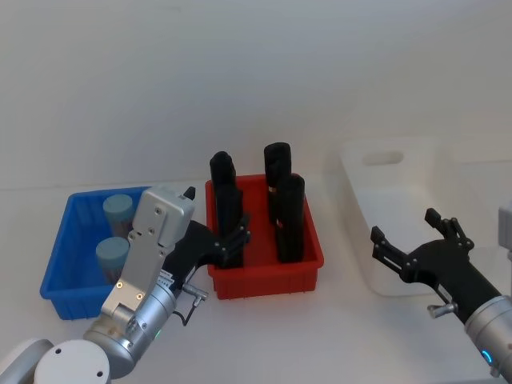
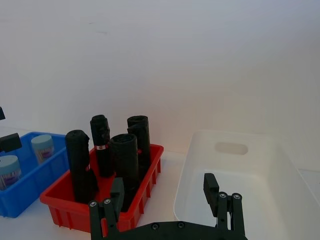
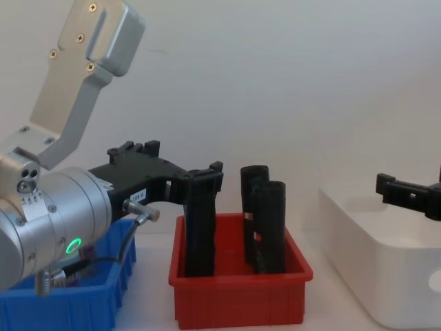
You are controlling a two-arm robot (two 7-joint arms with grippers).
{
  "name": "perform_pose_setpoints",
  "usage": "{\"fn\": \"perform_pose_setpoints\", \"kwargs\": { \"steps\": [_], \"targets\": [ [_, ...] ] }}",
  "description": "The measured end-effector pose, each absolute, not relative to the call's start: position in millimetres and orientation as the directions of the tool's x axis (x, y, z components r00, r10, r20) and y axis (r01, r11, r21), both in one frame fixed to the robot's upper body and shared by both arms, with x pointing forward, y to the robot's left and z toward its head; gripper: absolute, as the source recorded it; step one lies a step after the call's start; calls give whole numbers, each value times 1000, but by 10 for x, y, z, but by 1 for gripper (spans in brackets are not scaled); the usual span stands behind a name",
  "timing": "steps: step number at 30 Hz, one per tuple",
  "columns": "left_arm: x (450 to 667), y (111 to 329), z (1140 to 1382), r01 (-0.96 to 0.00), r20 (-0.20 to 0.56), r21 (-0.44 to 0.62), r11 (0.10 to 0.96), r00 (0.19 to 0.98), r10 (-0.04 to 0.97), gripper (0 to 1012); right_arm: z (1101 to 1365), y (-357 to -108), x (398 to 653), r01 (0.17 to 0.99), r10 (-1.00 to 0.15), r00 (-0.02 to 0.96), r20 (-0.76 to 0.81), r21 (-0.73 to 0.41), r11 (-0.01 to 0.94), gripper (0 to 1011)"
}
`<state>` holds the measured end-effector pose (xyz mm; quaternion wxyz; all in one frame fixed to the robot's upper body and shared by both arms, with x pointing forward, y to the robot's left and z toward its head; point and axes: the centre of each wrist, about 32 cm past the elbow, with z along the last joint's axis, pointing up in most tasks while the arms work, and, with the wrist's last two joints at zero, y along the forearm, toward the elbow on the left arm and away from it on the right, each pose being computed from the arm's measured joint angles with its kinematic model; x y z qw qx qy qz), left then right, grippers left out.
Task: Pick the cotton swabs from the blue box and place them into the white box.
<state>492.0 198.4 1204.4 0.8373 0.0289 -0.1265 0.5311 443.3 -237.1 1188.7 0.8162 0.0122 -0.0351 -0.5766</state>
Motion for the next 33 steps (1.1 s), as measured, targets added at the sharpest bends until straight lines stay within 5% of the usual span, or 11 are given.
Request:
{"fn": "perform_pose_setpoints", "kwargs": {
  "steps": [33],
  "targets": [
    [4920,1984,12044,-897,242,-86,434,404,882,1004,11887,-2371,4433,940,-942,333,43,60,335,1001]
  ]
}}
